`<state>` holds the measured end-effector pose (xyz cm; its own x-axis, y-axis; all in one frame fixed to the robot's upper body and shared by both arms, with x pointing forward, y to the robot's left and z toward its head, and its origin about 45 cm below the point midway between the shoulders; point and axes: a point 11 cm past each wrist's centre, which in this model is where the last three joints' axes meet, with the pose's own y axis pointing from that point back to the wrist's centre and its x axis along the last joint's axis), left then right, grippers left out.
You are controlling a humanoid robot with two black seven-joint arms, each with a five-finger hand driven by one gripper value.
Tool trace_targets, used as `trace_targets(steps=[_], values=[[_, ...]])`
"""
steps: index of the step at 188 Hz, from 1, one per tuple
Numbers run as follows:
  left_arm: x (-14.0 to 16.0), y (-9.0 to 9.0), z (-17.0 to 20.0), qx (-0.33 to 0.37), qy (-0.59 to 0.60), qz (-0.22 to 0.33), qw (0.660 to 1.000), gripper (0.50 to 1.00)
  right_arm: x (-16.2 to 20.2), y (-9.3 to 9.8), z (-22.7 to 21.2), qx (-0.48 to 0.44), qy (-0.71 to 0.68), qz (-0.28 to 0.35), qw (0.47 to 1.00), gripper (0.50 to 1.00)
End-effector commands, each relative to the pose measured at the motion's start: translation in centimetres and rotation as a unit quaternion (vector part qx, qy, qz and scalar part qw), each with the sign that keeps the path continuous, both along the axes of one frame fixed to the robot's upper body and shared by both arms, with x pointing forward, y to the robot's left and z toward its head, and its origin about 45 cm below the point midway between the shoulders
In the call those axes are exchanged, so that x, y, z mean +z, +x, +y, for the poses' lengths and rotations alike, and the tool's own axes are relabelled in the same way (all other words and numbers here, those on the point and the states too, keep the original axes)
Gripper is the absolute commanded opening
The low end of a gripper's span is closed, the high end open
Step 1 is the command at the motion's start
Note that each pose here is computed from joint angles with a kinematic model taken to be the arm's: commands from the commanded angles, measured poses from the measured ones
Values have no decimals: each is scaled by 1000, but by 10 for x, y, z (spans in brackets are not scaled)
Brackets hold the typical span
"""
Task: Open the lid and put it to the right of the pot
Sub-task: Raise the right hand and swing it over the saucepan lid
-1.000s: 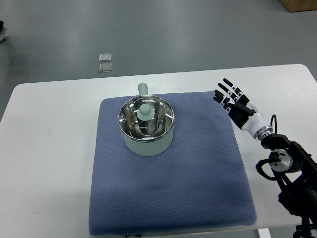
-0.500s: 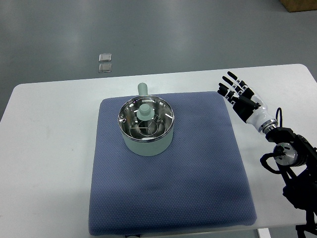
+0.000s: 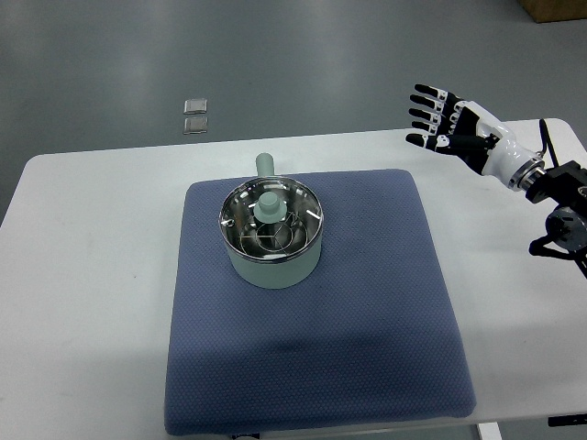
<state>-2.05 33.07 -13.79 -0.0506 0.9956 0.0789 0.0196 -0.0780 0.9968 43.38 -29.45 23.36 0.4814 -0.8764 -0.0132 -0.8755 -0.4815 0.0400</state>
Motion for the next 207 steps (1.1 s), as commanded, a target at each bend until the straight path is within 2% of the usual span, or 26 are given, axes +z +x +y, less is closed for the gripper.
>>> trace_targets(steps=[1,62,63,75,151,202,207], values=[[0,0,0,0,0,0,1000,1000,22,5,17,50,-53,-24,997,891],[0,0,0,0,0,0,1000,1000,62,10,74,150,-177,-87,969,883],[0,0,0,0,0,0,1000,1000,67,10,85,169,-199,-97,960,881],[0,0,0,0,0,0,1000,1000,71,9,98,191,-229,-110,948,877],[0,0,0,0,0,0,1000,1000,73,5,164,274,-411,-214,843,870],[0,0,0,0,0,0,1000,1000,65,-3,192,312,-449,-231,805,864],[0,0,0,0,0,0,1000,1000,60,-7,198,321,-464,-239,790,848]])
